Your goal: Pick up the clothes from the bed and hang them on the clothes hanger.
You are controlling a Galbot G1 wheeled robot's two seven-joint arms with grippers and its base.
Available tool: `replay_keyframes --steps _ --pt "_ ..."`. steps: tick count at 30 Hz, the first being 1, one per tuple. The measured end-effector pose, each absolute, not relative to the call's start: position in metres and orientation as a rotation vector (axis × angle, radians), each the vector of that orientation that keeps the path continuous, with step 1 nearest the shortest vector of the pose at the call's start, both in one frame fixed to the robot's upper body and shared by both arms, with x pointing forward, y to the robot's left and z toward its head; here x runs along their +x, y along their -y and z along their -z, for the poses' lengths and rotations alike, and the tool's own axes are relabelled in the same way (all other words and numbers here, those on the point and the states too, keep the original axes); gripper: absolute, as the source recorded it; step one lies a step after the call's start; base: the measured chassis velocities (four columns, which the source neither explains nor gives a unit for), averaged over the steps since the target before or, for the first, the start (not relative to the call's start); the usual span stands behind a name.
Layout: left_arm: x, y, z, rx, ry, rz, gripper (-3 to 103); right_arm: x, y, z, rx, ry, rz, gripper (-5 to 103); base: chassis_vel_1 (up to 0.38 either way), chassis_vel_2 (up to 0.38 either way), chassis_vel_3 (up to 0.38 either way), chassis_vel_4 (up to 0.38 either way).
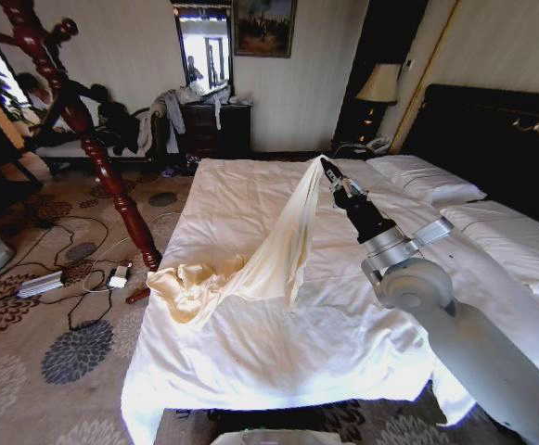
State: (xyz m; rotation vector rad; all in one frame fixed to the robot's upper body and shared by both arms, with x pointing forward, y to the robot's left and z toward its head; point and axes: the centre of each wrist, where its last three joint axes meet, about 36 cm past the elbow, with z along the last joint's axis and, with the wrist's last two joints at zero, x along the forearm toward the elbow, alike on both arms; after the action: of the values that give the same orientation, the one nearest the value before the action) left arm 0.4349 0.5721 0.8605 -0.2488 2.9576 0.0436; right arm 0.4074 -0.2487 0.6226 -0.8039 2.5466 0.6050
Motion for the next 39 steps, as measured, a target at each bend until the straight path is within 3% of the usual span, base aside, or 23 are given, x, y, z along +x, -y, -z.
replay_keyframes --steps 6,15,19,23,27,30,39 --pt "0.435 -0.563 -0.839 -0.129 -2.959 0.032 100 0.410 0.245 -0.616 -0.788 -2.547 -0.629 0 0.000 0.000 0.000 0.000" --pt "0.453 -0.534 -0.668 -0.360 -3.006 0.041 100 0.416 0.241 -0.605 -0.767 -2.566 -0.648 0 0.000 0.000 0.000 0.000" --pt "0.484 -0.507 -0.642 -0.319 -3.013 0.153 100 0.416 0.241 -0.599 -0.763 -2.583 -0.652 0 0.000 0.000 0.000 0.000" --pt "0.518 -0.484 -0.672 -0.270 -2.971 0.205 100 0.415 0.244 -0.597 -0.755 -2.601 -0.639 0 0.000 0.000 0.000 0.000" --pt "0.520 -0.479 -0.715 -0.251 -2.954 0.137 100 0.414 0.246 -0.598 -0.749 -2.605 -0.631 0 0.000 0.000 0.000 0.000" --pt "0.509 -0.482 -0.765 -0.268 -2.944 0.054 100 0.413 0.245 -0.598 -0.751 -2.603 -0.635 0 0.000 0.000 0.000 0.000" --pt "0.523 -0.508 -0.818 -0.354 -2.997 0.049 100 0.413 0.240 -0.593 -0.758 -2.612 -0.644 0 0.000 0.000 0.000 0.000"
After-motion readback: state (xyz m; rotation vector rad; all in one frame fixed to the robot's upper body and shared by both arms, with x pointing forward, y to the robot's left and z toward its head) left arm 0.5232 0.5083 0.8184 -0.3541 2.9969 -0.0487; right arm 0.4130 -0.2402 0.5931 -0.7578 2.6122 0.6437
